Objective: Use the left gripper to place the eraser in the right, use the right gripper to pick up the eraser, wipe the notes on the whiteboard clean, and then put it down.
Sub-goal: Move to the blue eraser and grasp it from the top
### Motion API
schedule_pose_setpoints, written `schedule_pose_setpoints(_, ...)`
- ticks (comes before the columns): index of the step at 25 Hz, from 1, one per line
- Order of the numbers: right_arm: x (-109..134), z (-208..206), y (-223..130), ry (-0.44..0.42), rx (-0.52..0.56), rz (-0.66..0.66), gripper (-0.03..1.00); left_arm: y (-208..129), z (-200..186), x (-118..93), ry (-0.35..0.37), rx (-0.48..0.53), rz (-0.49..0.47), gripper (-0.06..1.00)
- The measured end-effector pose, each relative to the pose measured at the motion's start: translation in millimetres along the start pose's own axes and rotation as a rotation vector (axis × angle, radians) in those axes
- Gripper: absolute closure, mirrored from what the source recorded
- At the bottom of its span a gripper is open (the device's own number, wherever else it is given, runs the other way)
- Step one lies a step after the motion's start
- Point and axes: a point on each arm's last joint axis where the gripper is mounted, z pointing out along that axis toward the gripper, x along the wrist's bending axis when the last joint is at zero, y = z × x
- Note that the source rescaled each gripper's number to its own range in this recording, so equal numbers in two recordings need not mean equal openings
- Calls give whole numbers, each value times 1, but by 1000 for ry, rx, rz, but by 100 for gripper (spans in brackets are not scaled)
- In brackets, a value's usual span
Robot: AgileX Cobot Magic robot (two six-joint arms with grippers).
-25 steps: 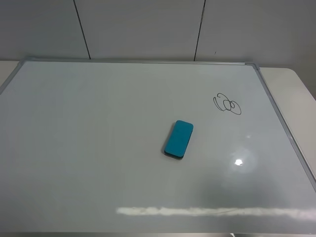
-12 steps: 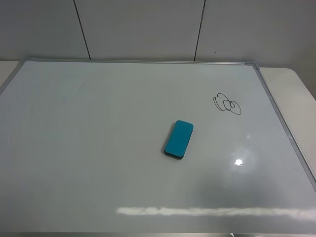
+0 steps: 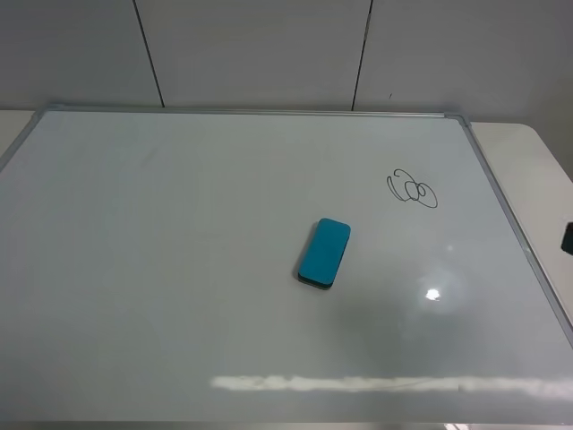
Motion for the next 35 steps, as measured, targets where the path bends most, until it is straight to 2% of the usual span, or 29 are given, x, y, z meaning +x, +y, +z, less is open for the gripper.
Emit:
schedule_pose_setpoints(5,-2,34,41,-2,95,88,-3,0,0,0,0,0,0,-6)
schedule_pose_setpoints(11,-7,89,92,-15,282,157,-3,0,0,0,0,0,0,-6)
schedule_pose_setpoints(16,-5,120,121,27,322,230,-3,0,0,0,0,0,0,-6)
schedule_pose_setpoints(29,-2,127,129,65,311,289,-3,0,0,0,0,0,0,-6)
schedule_pose_setpoints(35,-5,126,127,32,329,264,-3,0,0,0,0,0,0,-6)
